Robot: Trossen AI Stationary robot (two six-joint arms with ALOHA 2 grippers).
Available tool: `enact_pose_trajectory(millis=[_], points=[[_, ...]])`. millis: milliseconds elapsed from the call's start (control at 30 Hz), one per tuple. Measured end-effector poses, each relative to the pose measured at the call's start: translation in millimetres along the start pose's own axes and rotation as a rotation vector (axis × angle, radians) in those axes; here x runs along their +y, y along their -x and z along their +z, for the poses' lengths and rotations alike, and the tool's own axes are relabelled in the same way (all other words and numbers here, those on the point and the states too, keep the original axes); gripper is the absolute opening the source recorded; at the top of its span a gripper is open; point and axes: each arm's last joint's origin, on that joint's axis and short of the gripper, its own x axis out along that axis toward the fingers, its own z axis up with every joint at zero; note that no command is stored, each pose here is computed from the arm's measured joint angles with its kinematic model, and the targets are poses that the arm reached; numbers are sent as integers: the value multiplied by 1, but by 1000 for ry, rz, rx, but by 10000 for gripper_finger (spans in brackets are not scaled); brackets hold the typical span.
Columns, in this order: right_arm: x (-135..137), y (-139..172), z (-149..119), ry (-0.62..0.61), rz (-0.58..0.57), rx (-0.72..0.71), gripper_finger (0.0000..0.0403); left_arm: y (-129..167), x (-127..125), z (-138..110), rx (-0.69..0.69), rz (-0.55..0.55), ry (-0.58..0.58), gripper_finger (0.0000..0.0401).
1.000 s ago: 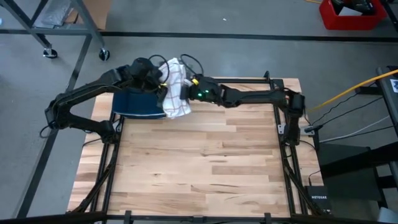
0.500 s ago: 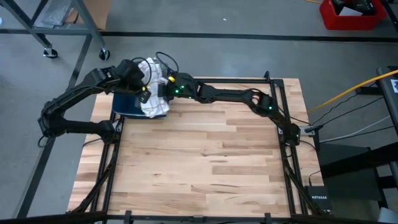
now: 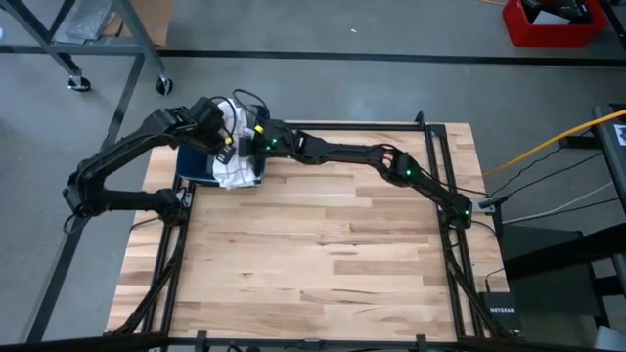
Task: Fold towel
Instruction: Put the stacked towels into the blue bin
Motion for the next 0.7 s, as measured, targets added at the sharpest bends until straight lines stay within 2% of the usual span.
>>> enact_pose_trajectory(millis=[133,233,433,700], points=[[-9,0,-1,32,-85,15,98,-20,1,-4,1,10,-12,33],[-15,-1,-1,33,-106,15,98,-30,3,-6,-10,19,0,28],[-27,-8,-2,31,-87,2,102,-40,7,-7,-7,45,17,41],[-33,-10,3,52,-79,-21,151,-41,9,-5,-30,62,-29,78]])
